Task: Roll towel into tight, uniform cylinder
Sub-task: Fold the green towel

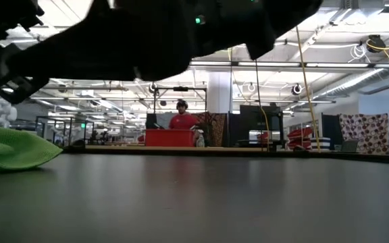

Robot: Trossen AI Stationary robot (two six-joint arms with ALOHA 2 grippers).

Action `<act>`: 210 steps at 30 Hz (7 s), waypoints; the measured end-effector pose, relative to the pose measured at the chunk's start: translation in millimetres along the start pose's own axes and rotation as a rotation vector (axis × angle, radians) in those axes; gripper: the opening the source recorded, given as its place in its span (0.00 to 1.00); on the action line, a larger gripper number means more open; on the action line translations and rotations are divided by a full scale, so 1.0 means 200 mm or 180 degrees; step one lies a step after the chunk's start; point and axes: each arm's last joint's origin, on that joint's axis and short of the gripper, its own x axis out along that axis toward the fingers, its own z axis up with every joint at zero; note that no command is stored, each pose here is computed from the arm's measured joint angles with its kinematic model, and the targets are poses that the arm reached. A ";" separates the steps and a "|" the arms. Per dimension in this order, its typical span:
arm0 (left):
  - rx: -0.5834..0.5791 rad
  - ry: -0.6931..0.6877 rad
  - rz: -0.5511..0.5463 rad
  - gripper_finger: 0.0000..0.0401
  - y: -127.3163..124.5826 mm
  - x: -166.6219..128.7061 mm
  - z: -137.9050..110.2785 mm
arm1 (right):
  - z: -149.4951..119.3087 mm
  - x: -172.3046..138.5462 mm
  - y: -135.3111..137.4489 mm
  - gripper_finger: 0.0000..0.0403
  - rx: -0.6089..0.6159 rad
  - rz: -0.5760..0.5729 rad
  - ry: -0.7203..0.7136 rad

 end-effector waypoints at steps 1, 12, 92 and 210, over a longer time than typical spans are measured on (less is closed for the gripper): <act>-0.0029 0.0058 0.0004 0.55 -0.01 0.02 0.00 | 0.00 0.01 -0.01 0.45 0.0005 0.0005 -0.0007; -0.0267 0.0619 0.0040 0.55 -0.13 0.20 -0.01 | -0.07 0.03 -0.06 0.41 0.0129 -0.0026 0.0173; 0.0710 0.0773 0.1561 0.55 -0.20 0.24 0.21 | 0.24 -0.50 -0.25 0.00 0.0921 -0.0542 0.3435; 0.2262 0.1820 0.3958 0.02 -0.27 -0.02 1.11 | 0.72 -1.34 -0.22 0.00 0.0312 -0.1610 0.2518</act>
